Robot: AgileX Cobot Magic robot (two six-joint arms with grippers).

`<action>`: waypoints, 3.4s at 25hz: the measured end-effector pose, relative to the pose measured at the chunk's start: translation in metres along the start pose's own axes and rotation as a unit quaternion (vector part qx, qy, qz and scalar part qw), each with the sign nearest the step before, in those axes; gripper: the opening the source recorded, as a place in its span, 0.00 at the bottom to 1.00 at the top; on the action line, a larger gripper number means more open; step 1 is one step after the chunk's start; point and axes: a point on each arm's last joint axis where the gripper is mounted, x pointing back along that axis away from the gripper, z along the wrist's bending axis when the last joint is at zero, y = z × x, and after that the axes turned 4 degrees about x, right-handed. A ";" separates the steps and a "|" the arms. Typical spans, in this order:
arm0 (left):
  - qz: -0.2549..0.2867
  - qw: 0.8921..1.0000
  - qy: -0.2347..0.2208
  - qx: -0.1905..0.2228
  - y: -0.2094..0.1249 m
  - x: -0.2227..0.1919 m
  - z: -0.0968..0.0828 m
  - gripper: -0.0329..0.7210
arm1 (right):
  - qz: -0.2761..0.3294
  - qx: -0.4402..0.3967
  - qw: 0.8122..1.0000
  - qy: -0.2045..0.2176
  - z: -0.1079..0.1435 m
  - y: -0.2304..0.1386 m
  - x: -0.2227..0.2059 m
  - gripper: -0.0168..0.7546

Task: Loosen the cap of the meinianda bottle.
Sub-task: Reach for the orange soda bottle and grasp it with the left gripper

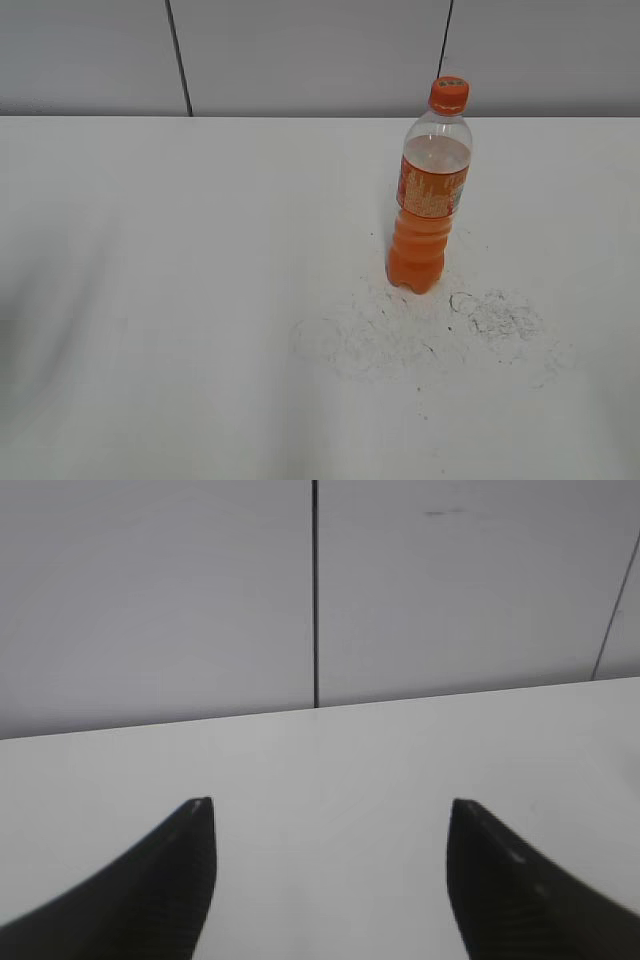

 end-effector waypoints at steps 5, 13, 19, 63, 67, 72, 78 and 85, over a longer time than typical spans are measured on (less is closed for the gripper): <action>0.041 0.999 -0.020 0.003 -0.028 -0.040 -0.009 0.77 | 0.000 0.000 1.000 0.000 0.000 0.000 0.000 0.69; 0.057 0.998 -0.034 0.007 -0.079 -0.096 -0.020 0.77 | 0.000 0.000 1.000 0.000 0.000 0.000 0.000 0.69; 0.085 0.988 -0.118 -0.043 -0.108 -0.140 -0.039 0.77 | 0.000 0.000 1.000 0.000 0.000 0.000 0.000 0.69; 0.095 0.809 -0.578 -0.055 -0.156 -0.291 -0.174 0.96 | 0.000 0.000 1.000 0.000 0.000 0.000 0.000 0.69; 0.091 0.799 -0.592 -0.052 -0.165 -0.297 -0.188 0.96 | 0.000 0.000 1.000 0.000 0.000 0.000 0.000 0.69; 0.090 0.791 -0.604 -0.048 -0.172 -0.300 -0.200 0.96 | 0.000 0.000 1.000 0.000 0.000 0.000 0.000 0.69; 0.094 0.786 -0.610 -0.043 -0.178 -0.302 -0.209 0.96 | 0.000 0.000 1.000 0.000 0.000 0.000 0.000 0.69; 0.087 0.779 -0.620 -0.049 -0.177 -0.302 -0.223 0.96 | 0.000 0.000 1.000 0.000 0.000 0.000 0.000 0.69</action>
